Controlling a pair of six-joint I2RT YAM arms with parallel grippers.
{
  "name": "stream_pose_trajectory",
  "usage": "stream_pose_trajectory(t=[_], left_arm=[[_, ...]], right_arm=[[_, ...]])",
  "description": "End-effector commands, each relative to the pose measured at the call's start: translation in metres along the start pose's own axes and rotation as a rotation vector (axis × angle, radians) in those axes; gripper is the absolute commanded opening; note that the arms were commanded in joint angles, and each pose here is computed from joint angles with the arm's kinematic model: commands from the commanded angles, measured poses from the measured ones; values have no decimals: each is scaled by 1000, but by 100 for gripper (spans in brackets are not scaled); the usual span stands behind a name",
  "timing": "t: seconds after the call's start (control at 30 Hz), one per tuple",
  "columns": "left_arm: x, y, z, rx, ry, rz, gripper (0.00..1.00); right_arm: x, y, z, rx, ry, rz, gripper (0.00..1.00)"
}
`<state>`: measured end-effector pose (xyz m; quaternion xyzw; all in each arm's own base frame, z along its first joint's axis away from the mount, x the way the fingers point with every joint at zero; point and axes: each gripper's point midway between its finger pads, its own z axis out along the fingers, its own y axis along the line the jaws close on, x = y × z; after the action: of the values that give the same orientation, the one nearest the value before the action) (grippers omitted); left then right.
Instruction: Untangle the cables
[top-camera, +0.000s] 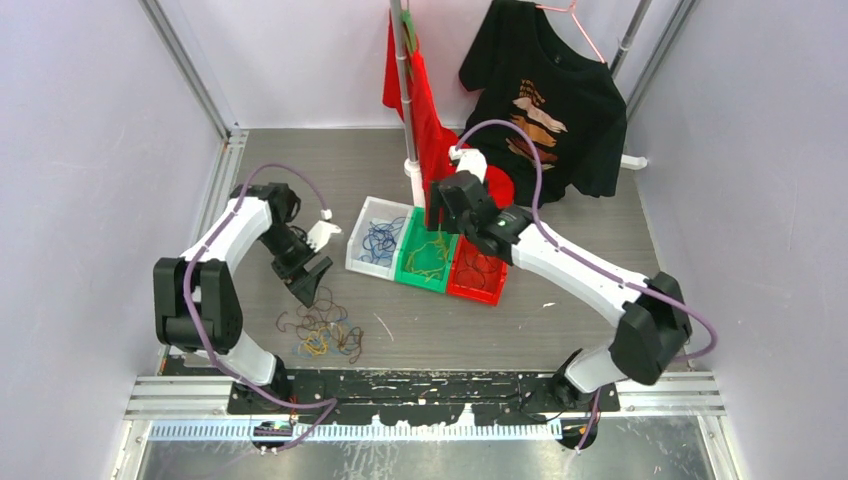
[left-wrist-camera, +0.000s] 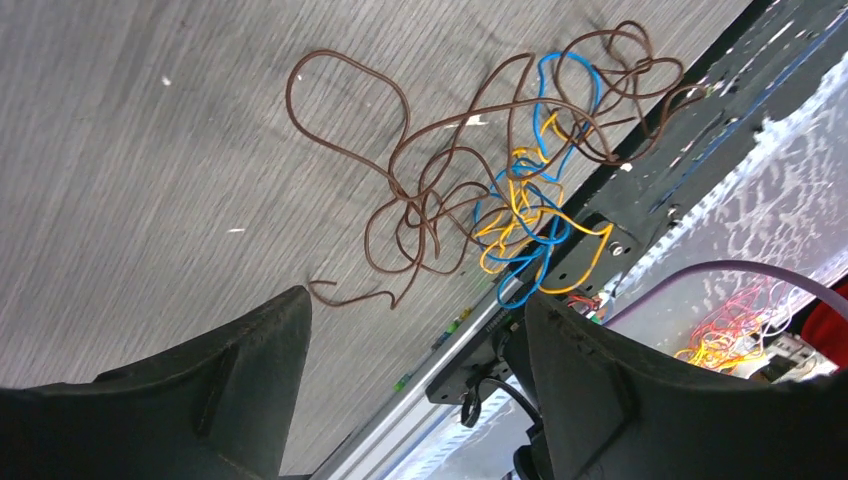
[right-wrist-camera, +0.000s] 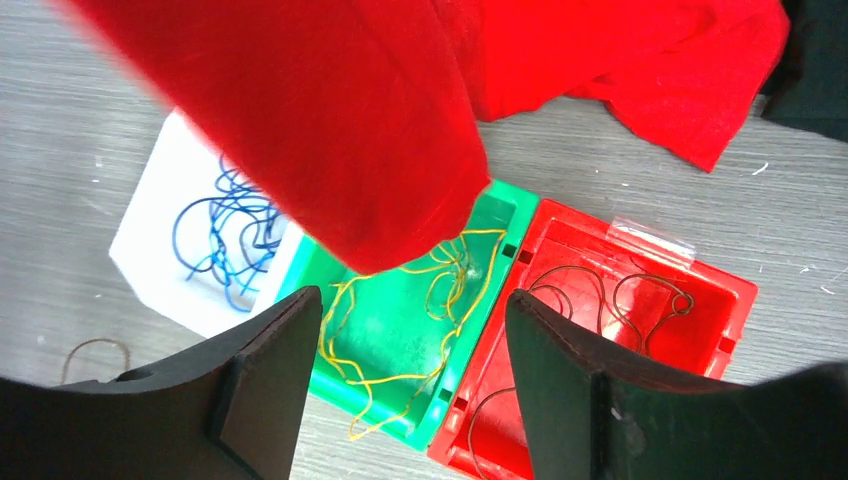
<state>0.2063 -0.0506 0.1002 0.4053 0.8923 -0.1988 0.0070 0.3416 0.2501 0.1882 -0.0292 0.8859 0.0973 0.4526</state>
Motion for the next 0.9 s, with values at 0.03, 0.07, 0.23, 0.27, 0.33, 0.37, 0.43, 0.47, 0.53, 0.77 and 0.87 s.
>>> stream_pose_trajectory(t=[0.03,0.07,0.23,0.27,0.33,0.37,0.43,0.47,0.53,0.77,0.87], left_arm=[[-7,17,19,-53,-6,47,76],[-8,17,22,-46,0,47,73],[-11,17,39,-16,21,31,61],[-11,16,41,-11,22,34,59],[-10,14,46,5,29,35,57],[-11,13,48,12,27,35,56],[-13,10,52,25,23,26,56],[-15,10,54,24,22,23,56],[-19,14,58,13,19,4,51],[-36,18,54,5,-26,-43,40],[-37,23,55,-19,-31,-62,32]], right_arm=[[-12,12,-21,-105,-57,56,74],[-10,13,-21,-110,-54,57,73],[1,16,-25,-131,-61,73,68],[1,18,-27,-141,-69,75,66],[3,20,-29,-152,-82,79,63],[4,21,-31,-154,-88,79,62],[6,21,-35,-153,-102,78,60],[7,21,-37,-154,-112,80,59],[8,21,-41,-160,-131,93,56],[15,27,-53,-177,-154,99,48],[17,28,-57,-179,-158,103,44]])
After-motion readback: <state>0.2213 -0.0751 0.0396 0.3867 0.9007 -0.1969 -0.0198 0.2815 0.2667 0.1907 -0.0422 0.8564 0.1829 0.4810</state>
